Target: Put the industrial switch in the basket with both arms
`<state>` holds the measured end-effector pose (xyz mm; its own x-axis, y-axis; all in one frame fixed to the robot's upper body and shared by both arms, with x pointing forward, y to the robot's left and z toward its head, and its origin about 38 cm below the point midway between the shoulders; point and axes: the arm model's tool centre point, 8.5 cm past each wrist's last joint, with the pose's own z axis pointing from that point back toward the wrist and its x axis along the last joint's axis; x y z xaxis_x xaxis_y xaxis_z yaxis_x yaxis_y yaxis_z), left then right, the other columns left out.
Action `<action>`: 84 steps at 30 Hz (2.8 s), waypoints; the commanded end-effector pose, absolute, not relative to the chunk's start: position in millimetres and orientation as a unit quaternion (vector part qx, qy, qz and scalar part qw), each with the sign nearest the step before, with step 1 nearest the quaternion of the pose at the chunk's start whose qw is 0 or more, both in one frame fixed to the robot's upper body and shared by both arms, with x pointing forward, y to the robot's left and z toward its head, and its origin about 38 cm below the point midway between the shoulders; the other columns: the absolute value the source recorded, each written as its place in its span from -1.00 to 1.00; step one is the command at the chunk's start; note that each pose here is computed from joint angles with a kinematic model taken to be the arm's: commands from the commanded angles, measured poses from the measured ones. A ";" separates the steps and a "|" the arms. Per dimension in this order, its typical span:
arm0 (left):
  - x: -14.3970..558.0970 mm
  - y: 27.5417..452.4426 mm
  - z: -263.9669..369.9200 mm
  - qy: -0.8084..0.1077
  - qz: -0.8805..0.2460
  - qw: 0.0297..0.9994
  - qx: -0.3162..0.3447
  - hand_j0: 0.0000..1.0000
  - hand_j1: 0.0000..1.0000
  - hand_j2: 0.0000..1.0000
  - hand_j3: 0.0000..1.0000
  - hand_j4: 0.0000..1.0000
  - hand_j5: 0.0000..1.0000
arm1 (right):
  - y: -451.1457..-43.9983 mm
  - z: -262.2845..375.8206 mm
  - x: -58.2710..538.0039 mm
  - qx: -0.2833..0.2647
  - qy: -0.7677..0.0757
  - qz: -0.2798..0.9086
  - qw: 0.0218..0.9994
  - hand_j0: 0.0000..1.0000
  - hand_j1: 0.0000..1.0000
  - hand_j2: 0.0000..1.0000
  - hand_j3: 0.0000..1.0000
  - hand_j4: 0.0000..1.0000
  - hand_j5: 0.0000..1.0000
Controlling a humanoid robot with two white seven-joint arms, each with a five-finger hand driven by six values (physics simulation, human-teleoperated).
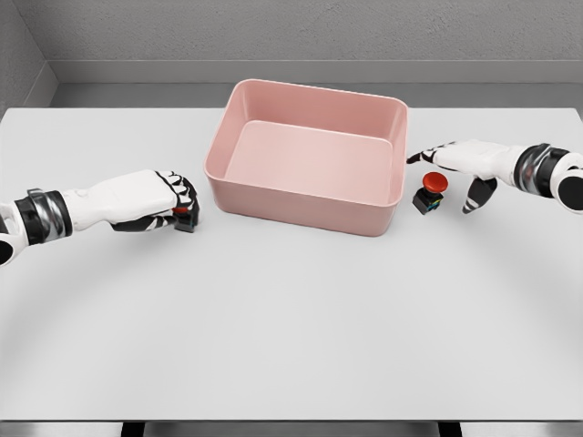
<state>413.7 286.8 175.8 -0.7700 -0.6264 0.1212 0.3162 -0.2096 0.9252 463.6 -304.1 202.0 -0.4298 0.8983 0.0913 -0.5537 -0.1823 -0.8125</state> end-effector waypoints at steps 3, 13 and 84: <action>412.6 291.5 178.9 -0.543 -0.768 0.307 0.146 -0.13 -0.13 -0.13 -0.13 -0.13 -0.13 | -305.4 200.1 463.4 -0.210 -0.407 0.740 0.492 1.00 1.00 1.00 1.00 1.00 1.00; 409.5 292.3 177.6 -0.527 -0.781 0.303 0.142 -0.28 -0.28 -0.28 -0.28 -0.28 -0.28 | -303.9 196.1 461.6 -0.206 -0.403 0.745 0.490 0.23 0.23 0.23 0.23 0.23 0.23; 413.6 290.1 181.7 -0.524 -0.785 0.296 0.146 -0.88 -0.88 -0.88 -0.88 -0.88 -0.88 | -310.9 267.7 466.1 -0.256 -0.452 0.723 0.456 0.02 0.02 0.02 0.02 0.02 0.02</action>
